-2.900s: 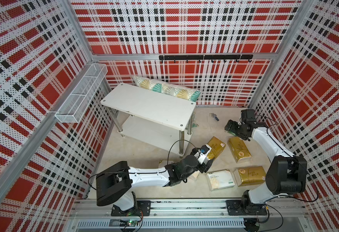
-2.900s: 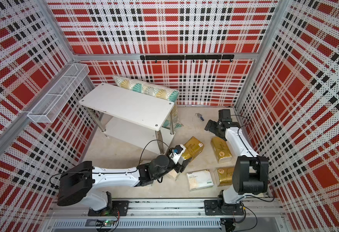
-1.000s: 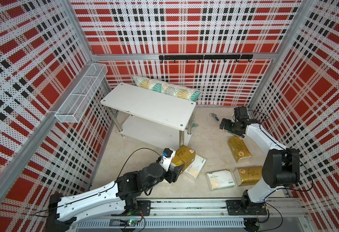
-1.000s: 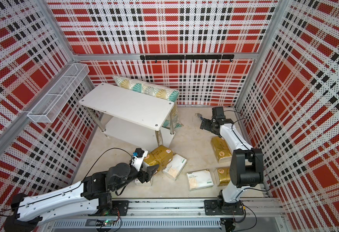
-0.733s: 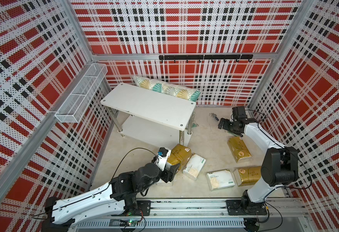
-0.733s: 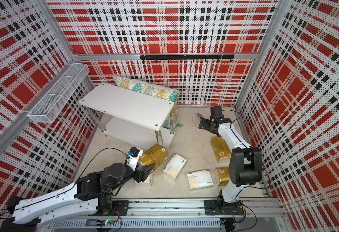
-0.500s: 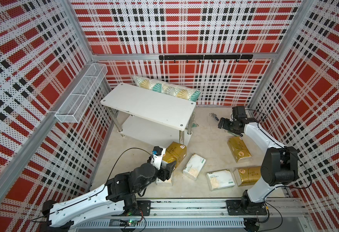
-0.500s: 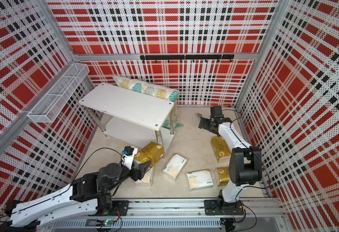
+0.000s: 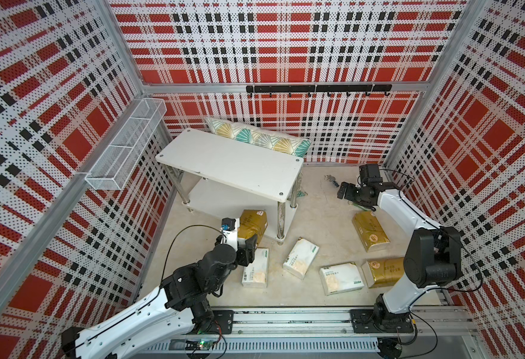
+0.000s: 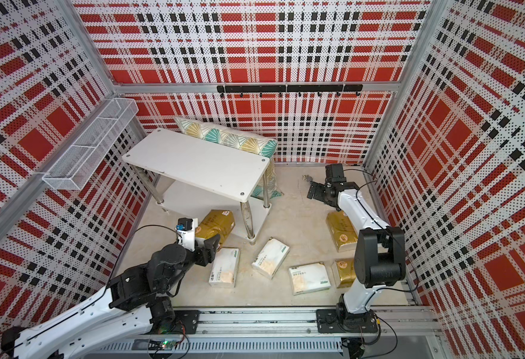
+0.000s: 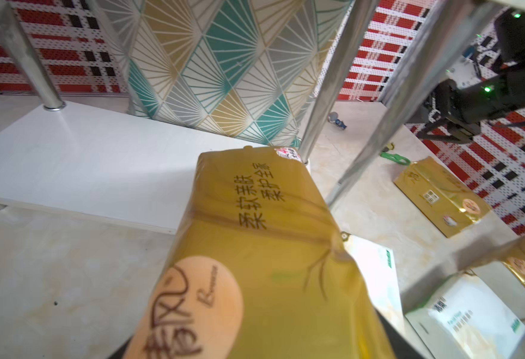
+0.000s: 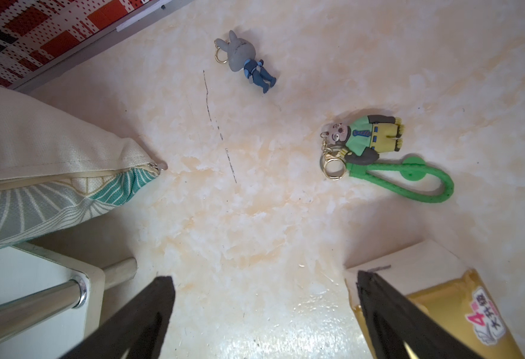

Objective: Place the tissue boxes on the shelf by color
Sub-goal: Place a box of tissues on the shelf.

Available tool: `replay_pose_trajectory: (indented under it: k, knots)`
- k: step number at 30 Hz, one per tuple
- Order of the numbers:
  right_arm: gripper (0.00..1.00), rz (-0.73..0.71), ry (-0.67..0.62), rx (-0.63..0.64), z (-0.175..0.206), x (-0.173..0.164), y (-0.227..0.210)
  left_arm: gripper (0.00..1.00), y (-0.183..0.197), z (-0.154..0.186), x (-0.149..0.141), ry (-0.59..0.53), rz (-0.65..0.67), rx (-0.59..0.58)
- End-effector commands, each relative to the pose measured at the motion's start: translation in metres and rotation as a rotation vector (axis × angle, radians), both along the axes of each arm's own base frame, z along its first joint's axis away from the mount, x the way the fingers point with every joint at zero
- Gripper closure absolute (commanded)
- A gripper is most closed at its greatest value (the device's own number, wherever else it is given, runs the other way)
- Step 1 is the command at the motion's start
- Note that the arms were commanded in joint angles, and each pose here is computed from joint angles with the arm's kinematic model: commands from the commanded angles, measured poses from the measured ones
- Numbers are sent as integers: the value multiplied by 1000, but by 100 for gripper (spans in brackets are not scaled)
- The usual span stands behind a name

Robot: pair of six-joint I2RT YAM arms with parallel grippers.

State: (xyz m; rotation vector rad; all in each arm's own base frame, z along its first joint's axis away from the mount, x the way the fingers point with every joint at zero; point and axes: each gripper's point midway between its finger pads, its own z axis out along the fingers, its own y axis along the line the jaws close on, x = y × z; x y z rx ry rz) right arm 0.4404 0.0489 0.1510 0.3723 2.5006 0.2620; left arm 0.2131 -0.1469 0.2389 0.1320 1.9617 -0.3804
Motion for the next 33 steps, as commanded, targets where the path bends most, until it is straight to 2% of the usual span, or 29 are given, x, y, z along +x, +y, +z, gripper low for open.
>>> replay_pose_trajectory:
  k: [1,8,17,23,26,33]
  knots:
    - [0,22,-7,0,-1,3,7,28,9,18,9,-40,48,-50]
    - [0,35,-10,1,-1,3,10,29,18,10,23,-23,97,-22]
    - [0,70,-23,-4,2,-1,22,30,42,2,43,-21,222,9]
    - [0,95,-36,6,4,-1,30,30,50,6,53,-37,248,27]
    - [0,105,-45,14,5,-1,33,30,54,3,58,-39,254,85]
    - [0,117,-69,9,10,-2,34,29,61,3,69,-53,247,94]
